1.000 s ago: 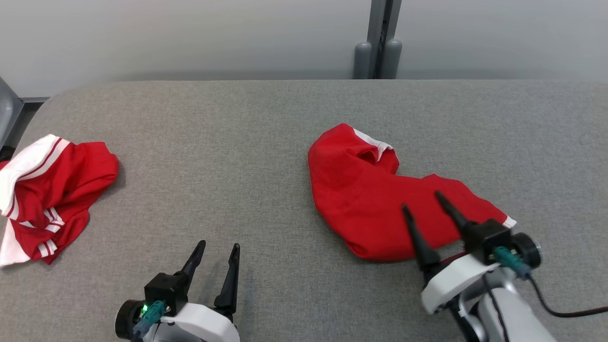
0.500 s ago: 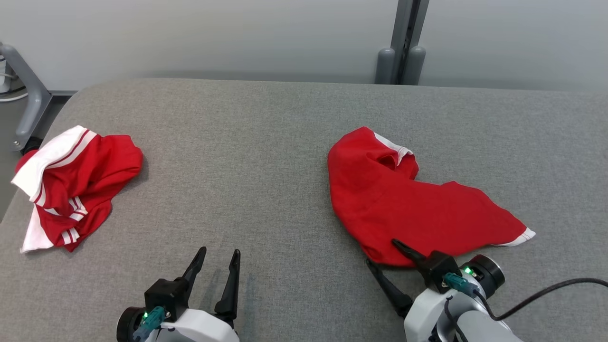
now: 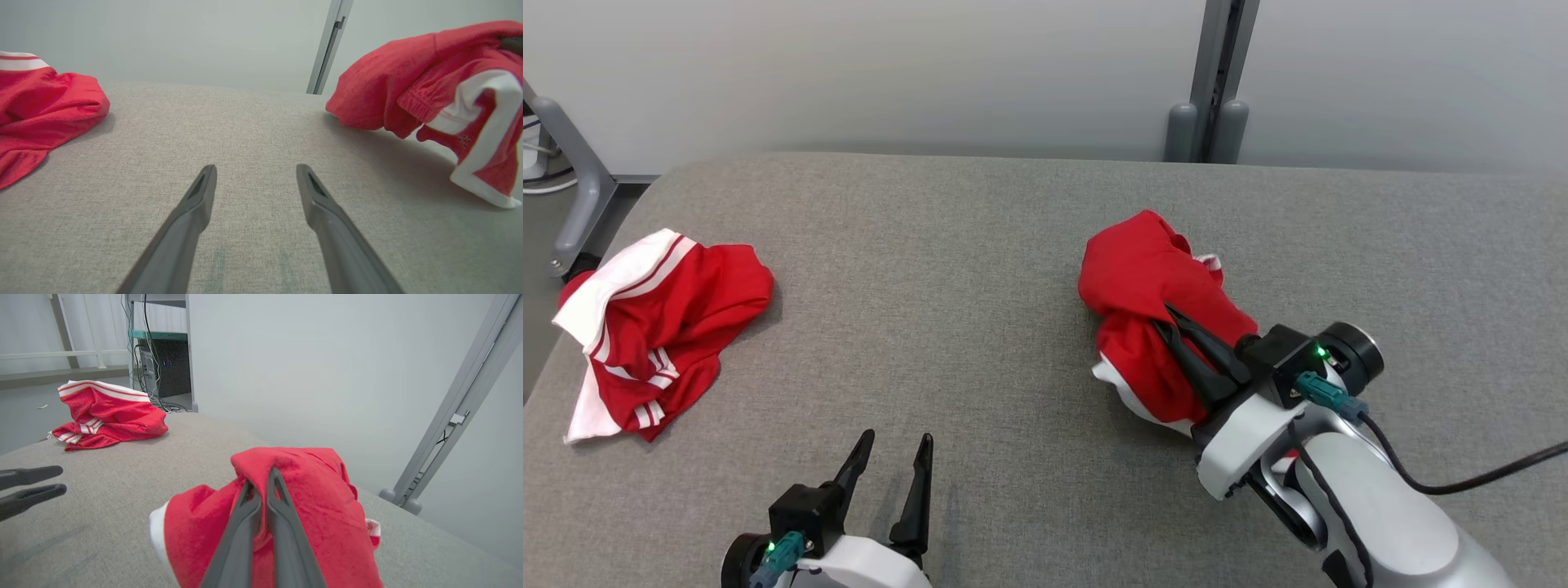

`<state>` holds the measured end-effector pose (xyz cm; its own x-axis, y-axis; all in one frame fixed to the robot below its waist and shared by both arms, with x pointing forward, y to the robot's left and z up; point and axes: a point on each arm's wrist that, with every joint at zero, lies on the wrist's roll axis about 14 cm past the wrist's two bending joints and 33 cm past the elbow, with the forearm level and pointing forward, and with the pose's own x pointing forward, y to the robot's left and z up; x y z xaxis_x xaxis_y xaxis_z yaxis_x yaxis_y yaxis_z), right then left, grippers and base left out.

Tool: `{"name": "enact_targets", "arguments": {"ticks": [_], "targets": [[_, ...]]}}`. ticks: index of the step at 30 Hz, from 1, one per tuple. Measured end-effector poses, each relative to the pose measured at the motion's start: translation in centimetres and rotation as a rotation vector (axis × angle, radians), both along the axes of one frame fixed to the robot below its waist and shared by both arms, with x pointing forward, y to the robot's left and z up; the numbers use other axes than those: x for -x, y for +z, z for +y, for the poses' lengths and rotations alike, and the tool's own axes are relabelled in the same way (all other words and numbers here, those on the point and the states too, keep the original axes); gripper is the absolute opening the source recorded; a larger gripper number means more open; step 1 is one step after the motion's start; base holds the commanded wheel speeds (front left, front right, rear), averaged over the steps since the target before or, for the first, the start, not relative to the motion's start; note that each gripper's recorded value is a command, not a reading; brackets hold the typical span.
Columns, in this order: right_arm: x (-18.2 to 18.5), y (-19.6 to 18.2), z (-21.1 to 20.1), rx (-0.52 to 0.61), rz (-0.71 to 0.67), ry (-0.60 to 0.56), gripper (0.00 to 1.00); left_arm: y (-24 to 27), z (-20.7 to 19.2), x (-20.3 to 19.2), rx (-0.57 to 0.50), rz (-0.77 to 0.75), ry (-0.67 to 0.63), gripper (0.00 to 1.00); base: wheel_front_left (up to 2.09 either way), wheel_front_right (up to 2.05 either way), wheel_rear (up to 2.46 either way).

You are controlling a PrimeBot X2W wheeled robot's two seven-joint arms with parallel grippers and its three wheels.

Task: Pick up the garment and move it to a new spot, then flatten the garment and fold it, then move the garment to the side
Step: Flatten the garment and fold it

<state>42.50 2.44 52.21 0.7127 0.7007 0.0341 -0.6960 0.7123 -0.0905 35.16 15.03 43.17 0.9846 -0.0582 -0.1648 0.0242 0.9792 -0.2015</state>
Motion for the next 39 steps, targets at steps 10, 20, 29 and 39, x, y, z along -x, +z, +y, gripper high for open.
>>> {"name": "enact_targets", "arguments": {"ticks": [10,20,29,39], "targets": [[-0.8,3.4,1.7,-0.031,-0.037,0.076,0.00,-0.6,0.3,0.6,0.010,0.020,0.012,1.00,0.00,0.00,0.00],[-4.7,-4.5,3.2,0.175,0.114,0.084,1.00,-1.4,1.5,0.0,0.015,0.053,0.056,1.00,0.00,0.00,0.00],[-7.9,-3.2,1.3,0.090,0.089,-0.042,1.00,-1.8,1.9,-0.4,0.009,0.064,0.073,1.00,0.00,0.00,0.00],[-2.8,-2.4,-2.2,-0.033,0.081,-0.125,1.00,-0.1,0.7,-1.2,-0.005,0.004,0.026,1.00,0.00,0.00,0.00]]}}
